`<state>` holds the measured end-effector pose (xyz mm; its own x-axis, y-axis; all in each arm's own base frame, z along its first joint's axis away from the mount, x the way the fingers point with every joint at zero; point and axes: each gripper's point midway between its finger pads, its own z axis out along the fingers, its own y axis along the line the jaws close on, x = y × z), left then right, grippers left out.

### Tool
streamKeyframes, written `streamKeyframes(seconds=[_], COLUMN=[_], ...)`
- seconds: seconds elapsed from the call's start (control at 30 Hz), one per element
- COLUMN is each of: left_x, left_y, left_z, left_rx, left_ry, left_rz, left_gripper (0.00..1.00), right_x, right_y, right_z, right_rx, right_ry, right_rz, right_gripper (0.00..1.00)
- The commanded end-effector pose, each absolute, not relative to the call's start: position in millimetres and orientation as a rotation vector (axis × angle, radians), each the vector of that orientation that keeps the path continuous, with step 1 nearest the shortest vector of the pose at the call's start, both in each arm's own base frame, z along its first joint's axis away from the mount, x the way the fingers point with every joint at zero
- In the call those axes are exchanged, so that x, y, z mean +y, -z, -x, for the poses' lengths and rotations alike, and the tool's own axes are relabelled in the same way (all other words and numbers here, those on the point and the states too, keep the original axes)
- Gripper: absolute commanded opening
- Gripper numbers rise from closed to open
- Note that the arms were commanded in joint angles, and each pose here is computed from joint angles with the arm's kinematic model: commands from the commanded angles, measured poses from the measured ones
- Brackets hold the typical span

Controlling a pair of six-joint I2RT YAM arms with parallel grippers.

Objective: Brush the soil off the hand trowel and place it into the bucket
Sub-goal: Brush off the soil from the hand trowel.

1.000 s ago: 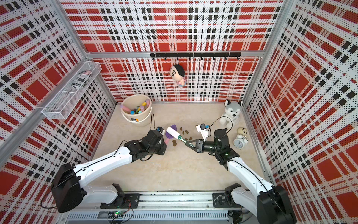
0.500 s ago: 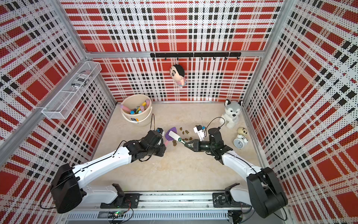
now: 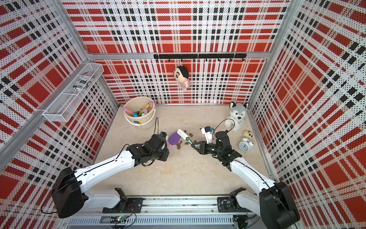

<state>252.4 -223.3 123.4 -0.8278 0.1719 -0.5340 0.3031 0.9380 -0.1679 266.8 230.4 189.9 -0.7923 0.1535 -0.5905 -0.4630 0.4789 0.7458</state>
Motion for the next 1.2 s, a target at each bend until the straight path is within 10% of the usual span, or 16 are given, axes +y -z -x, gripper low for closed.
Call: streamKeyframes(seconds=[0.0,0.77,1.17], left_x=[-223.0,-219.6,-198.3], left_y=[-129.0,-151.1,-189.1], left_z=[-256.0,-252.9,-246.1], left_rx=[2.523,2.468,2.567], left_ry=[0.325,0.373,0.457], left_rz=[-0.337,-0.312,-0.274], left_gripper=[0.00,0.00,0.00], right_x=[244.6,214.8,211.0], right_y=[-209.3,-168.5,-173.9], right_z=[-256.1,-283.9,-279.8], right_rx=[2.006,2.106,1.891], right_ry=[-1.492,-1.430,-0.535], right_rz=[0.307,0.134,0.651], right_gripper=[0.00,0.00,0.00])
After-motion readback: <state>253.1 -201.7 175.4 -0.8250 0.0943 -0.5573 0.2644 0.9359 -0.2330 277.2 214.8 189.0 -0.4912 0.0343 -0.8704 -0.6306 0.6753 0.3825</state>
